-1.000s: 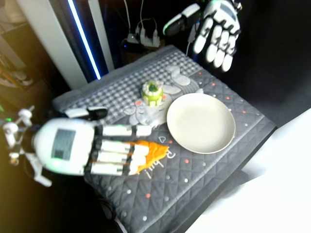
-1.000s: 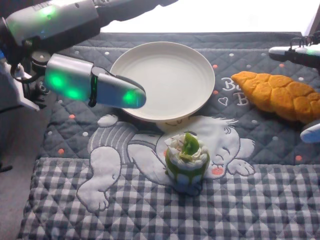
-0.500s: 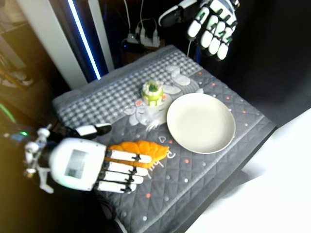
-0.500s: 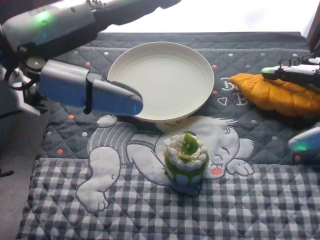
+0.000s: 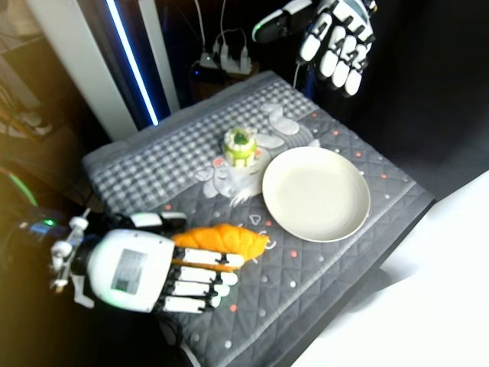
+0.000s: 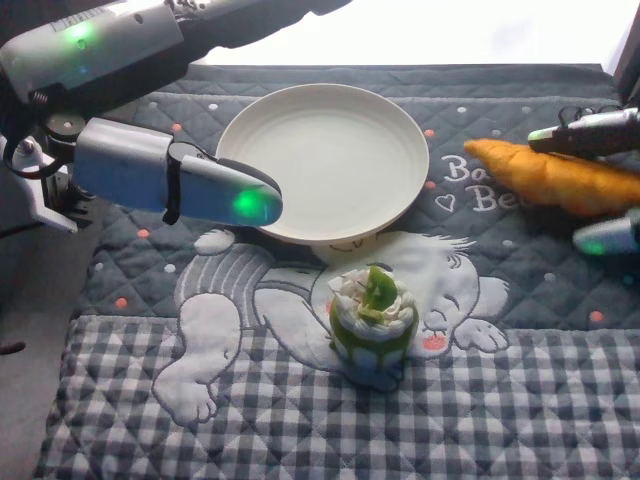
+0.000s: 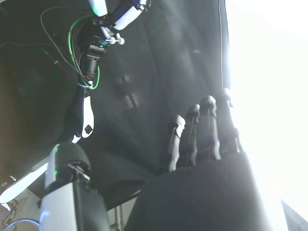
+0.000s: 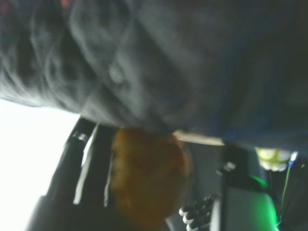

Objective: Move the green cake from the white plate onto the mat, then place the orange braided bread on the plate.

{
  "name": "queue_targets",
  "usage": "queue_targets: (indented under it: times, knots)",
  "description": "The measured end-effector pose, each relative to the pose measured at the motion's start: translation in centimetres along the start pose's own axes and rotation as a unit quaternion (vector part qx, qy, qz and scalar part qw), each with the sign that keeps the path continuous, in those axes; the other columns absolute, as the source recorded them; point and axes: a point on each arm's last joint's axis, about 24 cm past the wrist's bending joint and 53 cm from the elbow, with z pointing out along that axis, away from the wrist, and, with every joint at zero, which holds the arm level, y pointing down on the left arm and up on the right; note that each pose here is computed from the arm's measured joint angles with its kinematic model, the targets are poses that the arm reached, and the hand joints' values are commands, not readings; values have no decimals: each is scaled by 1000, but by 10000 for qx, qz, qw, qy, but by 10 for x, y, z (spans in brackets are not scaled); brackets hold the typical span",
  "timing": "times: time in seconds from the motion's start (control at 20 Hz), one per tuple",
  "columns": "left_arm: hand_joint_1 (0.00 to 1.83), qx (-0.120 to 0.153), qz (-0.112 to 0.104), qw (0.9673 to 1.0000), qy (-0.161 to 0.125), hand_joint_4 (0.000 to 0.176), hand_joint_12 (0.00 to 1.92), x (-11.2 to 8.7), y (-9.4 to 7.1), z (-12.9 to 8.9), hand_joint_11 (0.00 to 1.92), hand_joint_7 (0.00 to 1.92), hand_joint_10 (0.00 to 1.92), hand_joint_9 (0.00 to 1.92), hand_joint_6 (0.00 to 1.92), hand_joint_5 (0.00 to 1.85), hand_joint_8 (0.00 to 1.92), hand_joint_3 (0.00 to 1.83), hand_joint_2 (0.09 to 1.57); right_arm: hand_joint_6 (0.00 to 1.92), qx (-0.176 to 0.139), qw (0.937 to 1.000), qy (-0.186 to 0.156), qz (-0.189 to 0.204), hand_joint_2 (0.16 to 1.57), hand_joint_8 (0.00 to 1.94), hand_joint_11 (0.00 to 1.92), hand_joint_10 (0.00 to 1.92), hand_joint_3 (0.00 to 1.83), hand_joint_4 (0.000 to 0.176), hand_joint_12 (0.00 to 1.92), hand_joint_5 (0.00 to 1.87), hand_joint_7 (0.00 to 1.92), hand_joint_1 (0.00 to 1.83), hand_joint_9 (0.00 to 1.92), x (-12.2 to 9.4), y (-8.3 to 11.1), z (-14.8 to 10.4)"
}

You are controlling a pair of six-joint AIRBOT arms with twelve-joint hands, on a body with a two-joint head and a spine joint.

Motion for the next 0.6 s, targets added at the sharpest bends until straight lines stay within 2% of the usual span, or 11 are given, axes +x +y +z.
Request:
queue_targets:
  times: [0.15, 0.25, 0.3, 0.35, 0.4, 0.45, 0.5, 0.55, 0.6]
  knots:
    - [389, -31, 22, 10000, 10, 73, 0, 0, 2, 0, 0, 0, 0, 0, 1, 10, 0, 3, 905, 993, -67, 9999, -97, 52, 1118, 952, 1076, 85, 0, 0, 1010, 857, 1110, 1266, 1445, -7, 2, 0]
    - [389, -40, 41, 10000, 15, 73, 0, 1, 2, 0, 0, 0, 0, 0, 1, 10, 0, 3, 905, 956, -82, 9999, -124, 69, 1111, 936, 1117, 60, 0, 0, 940, 881, 1121, 1270, 1462, -9, 2, 0]
    - [389, -53, 68, 10000, 14, 73, 0, 1, 3, 0, 0, 0, 0, 0, 1, 10, 0, 3, 905, 946, -102, 9998, -140, 116, 1111, 954, 1102, 53, 1, 0, 981, 882, 1113, 1269, 1464, -11, 3, 0]
    - [389, -57, 70, 10000, 10, 73, 0, 0, 3, 0, 0, 0, 0, 0, 0, 10, 0, 3, 905, 936, -125, 9996, -150, 199, 1102, 931, 1159, 113, 1, 0, 1151, 963, 1057, 1267, 1562, -12, 4, 0]
    - [389, -59, 85, 9999, 4, 73, 0, 0, 3, 0, 0, 0, 0, 0, 0, 10, 0, 2, 905, 963, -157, 9994, -156, 257, 1115, 722, 1157, 711, 0, 0, 1427, 971, 1210, 1185, 1424, -14, 5, -1]
    - [389, -63, 106, 9999, -11, 73, 0, 0, 3, 0, 0, 0, 0, 0, 0, 10, 0, 2, 905, 970, -218, 9991, -176, 321, 1118, 721, 1130, 1095, 1, 0, 1577, 972, 1230, 1167, 1296, -15, 8, -1]
    - [389, -86, 114, 9999, -34, 73, 0, -1, 4, -1, 0, 0, 0, 0, 0, 10, 0, 2, 905, 816, -309, 9987, -206, 344, 1115, 998, 1059, 943, 0, 0, 1429, 943, 1108, 1249, 1225, -16, 12, -1]
    - [389, -125, 101, 9999, -44, 73, 0, -1, 7, -2, 0, 0, 0, 0, 0, 10, 0, 2, 905, 842, -406, 9982, -239, 359, 1107, 980, 1100, 728, 3, 0, 1243, 913, 1115, 1267, 1274, -18, 16, -1]
    - [389, -141, 97, 9998, -34, 73, 0, 0, 7, -2, 0, 0, 0, 0, 0, 10, 0, 2, 905, 831, -431, 9981, -243, 360, 1098, 923, 1131, 533, 1, 0, 1173, 920, 1145, 1273, 1351, -18, 17, -2]
